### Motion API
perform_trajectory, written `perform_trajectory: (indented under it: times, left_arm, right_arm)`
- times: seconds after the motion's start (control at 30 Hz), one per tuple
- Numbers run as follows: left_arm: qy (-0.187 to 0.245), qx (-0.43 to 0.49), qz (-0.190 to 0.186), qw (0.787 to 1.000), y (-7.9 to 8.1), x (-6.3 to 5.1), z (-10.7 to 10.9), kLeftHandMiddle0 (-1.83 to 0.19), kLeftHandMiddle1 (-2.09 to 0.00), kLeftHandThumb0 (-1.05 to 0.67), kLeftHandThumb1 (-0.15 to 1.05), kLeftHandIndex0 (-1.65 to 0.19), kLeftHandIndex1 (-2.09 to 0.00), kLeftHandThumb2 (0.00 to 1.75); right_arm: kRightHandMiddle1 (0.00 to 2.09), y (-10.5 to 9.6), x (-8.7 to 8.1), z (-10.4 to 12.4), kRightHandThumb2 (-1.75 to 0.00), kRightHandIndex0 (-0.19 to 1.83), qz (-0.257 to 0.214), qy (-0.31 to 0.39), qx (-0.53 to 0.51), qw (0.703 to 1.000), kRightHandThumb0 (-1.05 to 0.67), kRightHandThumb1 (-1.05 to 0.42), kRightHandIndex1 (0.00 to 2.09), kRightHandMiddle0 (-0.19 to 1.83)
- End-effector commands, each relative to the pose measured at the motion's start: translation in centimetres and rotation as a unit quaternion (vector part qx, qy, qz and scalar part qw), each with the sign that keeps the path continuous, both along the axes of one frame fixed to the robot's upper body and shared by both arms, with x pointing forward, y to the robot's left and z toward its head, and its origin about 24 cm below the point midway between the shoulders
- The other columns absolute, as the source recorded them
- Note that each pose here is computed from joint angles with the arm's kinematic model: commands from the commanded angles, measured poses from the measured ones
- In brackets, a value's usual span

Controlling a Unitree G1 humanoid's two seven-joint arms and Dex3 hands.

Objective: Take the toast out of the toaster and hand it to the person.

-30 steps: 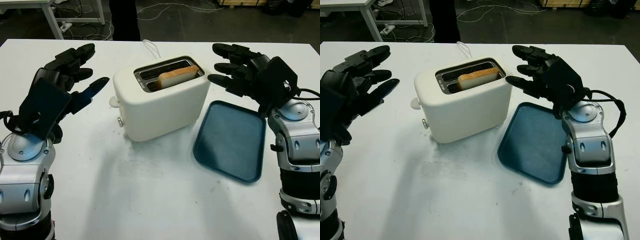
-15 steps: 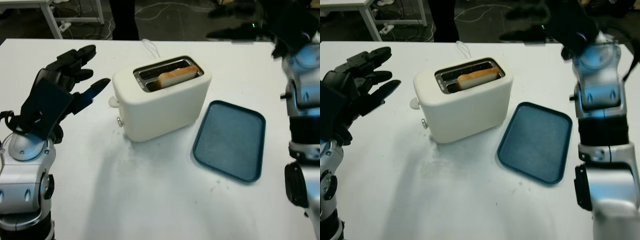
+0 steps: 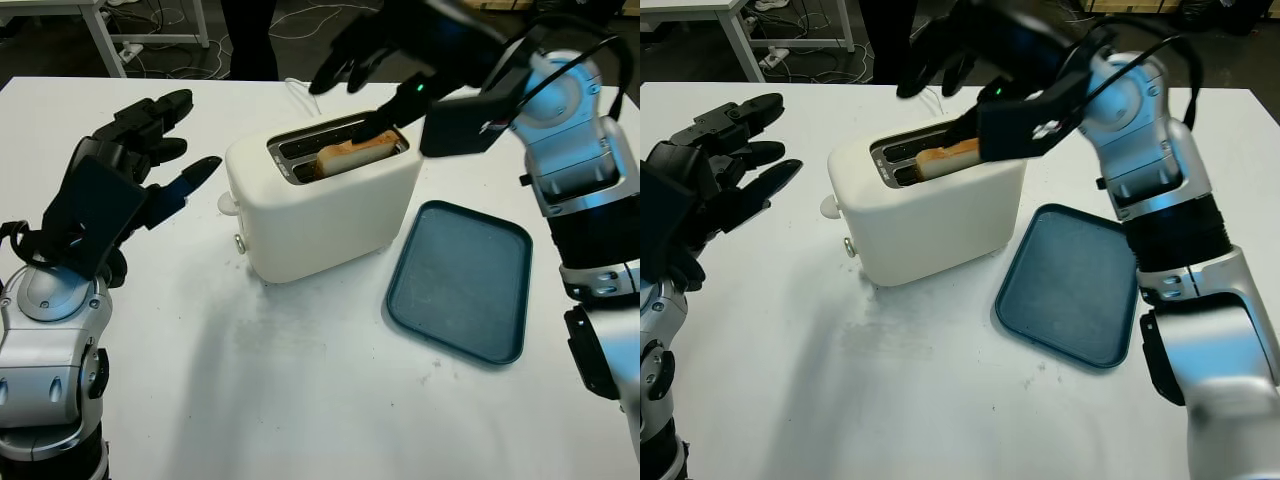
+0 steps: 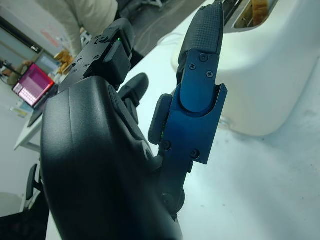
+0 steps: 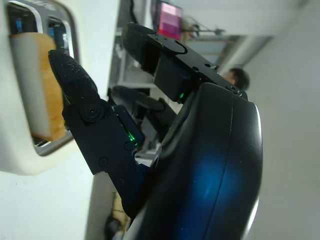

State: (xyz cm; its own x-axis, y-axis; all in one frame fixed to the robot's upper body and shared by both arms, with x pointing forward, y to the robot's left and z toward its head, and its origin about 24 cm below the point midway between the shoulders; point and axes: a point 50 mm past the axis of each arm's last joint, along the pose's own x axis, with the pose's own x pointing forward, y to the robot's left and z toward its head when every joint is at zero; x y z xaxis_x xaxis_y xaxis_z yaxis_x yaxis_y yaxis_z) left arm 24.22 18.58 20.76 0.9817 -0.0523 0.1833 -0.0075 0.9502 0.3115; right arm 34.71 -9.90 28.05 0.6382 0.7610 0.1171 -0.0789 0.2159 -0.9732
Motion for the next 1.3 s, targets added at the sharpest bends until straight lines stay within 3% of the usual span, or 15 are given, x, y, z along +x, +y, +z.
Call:
perform_trajectory:
  times: [0.0,0.87,1.27]
  left_arm:
    - [-0.007,0.002,0.002,1.0,0.1,-0.1,0.1,-0.03,-0.94,-0.77,0.92,-0.43,-0.04,0.23]
    - [0.0,0.004,-0.008,1.0,-0.2,-0.1,-0.1,-0.01,-0.95,-0.77,0.92,-0.43,-0.06,0.24]
    - [0.003,-0.004,-0.007,1.0,-0.2,-0.1,-0.2,0.0,-0.94,-0.78,0.92,-0.41,-0.06,0.23]
  right_arm:
    - [0.14,0.4,0.2,-0.7,0.0,0.91,0.002,-0.002,-0.013,1.0,-0.51,-0.57,0.52,1.03]
    - [0.06,-0.2,1.6,-3.5,0.0,0.84,-0.028,-0.02,-0.04,0.999,-0.42,-0.6,0.76,1.08]
    - [0.02,-0.4,1.9,-4.5,-0.01,0.81,-0.041,0.028,-0.069,0.996,-0.39,-0.64,0.89,1.05]
